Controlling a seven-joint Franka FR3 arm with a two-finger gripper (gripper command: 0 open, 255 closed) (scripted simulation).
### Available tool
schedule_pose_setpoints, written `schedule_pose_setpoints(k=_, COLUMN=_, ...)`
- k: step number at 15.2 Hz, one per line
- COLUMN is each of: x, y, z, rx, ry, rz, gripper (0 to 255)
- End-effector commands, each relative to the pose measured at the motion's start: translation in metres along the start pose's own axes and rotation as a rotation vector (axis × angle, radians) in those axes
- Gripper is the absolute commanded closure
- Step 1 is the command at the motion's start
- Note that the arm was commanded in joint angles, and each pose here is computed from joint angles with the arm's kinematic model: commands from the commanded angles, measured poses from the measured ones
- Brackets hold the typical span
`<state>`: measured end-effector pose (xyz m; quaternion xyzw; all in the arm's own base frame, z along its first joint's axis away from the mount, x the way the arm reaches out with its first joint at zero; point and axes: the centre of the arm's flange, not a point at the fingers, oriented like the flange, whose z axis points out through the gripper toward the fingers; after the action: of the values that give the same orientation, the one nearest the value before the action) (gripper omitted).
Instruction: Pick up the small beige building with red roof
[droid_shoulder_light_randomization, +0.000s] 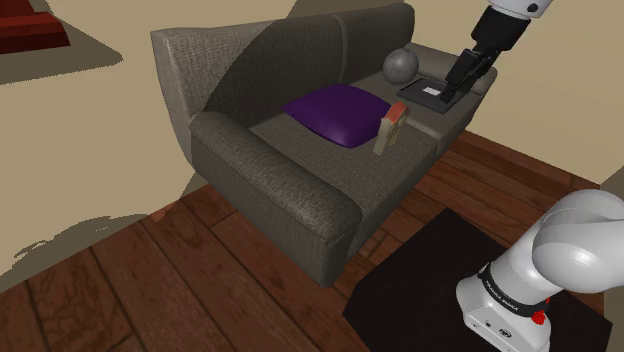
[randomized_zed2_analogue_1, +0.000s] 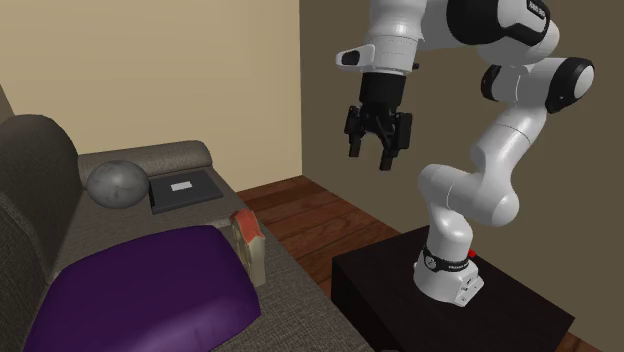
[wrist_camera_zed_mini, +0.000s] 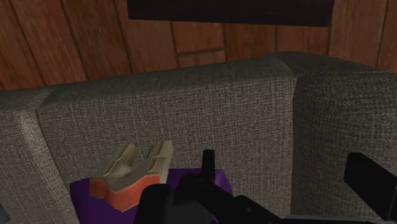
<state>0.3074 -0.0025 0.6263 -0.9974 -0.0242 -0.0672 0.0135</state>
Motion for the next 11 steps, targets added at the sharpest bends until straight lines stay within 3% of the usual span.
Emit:
schedule_pose_setpoints(k=1, x=0.000, y=0.000, z=0.000, rx=0.000, ry=0.000, rz=0.000, gripper=0)
schedule_pose_setpoints(k=11, x=0.089, y=0.033, z=0.089, rx=-0.011, ry=0.010, rz=0.433, gripper=0)
